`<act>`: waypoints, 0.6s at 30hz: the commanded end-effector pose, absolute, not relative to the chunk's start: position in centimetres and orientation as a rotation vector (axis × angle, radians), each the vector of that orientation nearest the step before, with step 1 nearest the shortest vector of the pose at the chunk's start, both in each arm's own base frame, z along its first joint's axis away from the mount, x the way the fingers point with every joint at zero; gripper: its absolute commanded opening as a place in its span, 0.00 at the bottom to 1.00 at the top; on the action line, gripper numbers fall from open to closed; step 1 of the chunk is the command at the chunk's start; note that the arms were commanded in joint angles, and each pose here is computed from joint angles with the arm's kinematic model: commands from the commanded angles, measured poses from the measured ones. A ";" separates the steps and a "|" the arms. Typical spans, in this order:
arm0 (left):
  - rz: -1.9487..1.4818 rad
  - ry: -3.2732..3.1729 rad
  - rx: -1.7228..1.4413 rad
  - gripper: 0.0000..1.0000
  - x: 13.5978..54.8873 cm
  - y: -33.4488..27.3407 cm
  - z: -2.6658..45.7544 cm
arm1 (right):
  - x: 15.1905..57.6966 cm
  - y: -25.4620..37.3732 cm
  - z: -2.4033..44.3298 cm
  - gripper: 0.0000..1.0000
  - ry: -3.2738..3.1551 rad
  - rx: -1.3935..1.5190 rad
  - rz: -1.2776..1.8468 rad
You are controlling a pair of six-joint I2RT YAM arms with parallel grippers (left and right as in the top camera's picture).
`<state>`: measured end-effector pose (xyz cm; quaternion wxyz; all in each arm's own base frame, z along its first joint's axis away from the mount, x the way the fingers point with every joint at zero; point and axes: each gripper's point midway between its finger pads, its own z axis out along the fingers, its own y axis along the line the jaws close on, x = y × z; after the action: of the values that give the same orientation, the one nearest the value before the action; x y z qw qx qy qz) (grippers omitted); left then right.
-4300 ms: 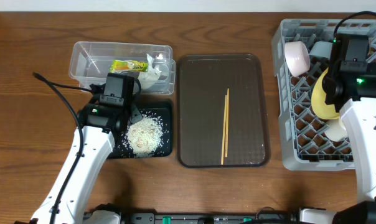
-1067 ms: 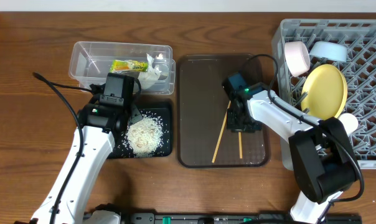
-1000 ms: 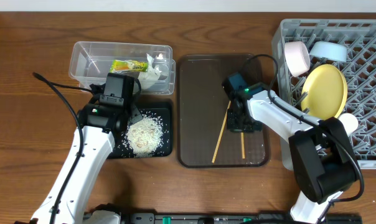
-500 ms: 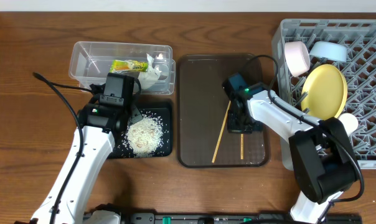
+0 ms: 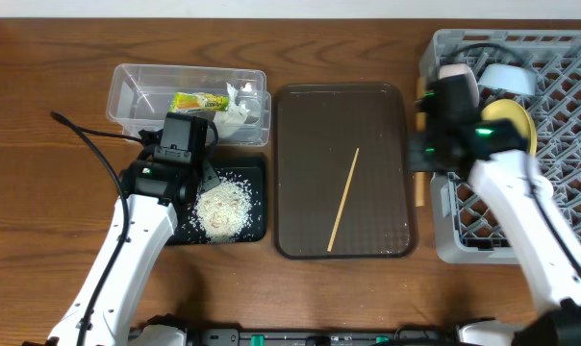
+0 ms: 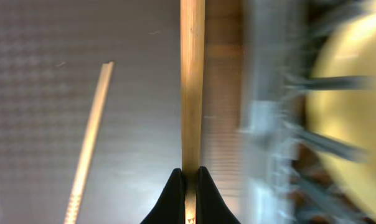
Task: Sort waste into correct bins and load items into the dishwasher rack
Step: 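Carry the chopstick with the right gripper into the dish rack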
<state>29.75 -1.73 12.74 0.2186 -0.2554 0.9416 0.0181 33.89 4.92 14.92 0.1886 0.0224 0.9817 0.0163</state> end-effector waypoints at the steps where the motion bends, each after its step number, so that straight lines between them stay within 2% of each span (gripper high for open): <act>1: 0.051 2.591 -0.716 0.58 29.9 -1.5 13.2 | 33.4 1.5 14.4 0.01 2.802 0.006 -0.030; 6: 0.052 2.592 -0.715 0.58 29.9 -1.5 13.2 | 32.6 -1.8 12.7 0.01 2.886 0.116 -0.062; 11: 0.052 2.592 -0.716 0.58 29.9 -1.5 13.2 | 32.5 -2.5 11.2 0.02 2.937 0.147 -0.066; 12: 0.052 2.592 -0.716 0.58 29.9 -1.5 13.2 | 32.5 -2.4 11.0 0.09 2.941 0.145 -0.067; 18: 0.051 2.592 -0.716 0.58 29.9 -1.5 13.2 | 34.5 -2.3 12.8 0.35 2.840 0.147 -0.047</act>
<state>29.75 -1.73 12.74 0.2186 -0.2552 0.9417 0.0182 33.50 -2.29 11.36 0.1194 0.0522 0.9913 -0.0200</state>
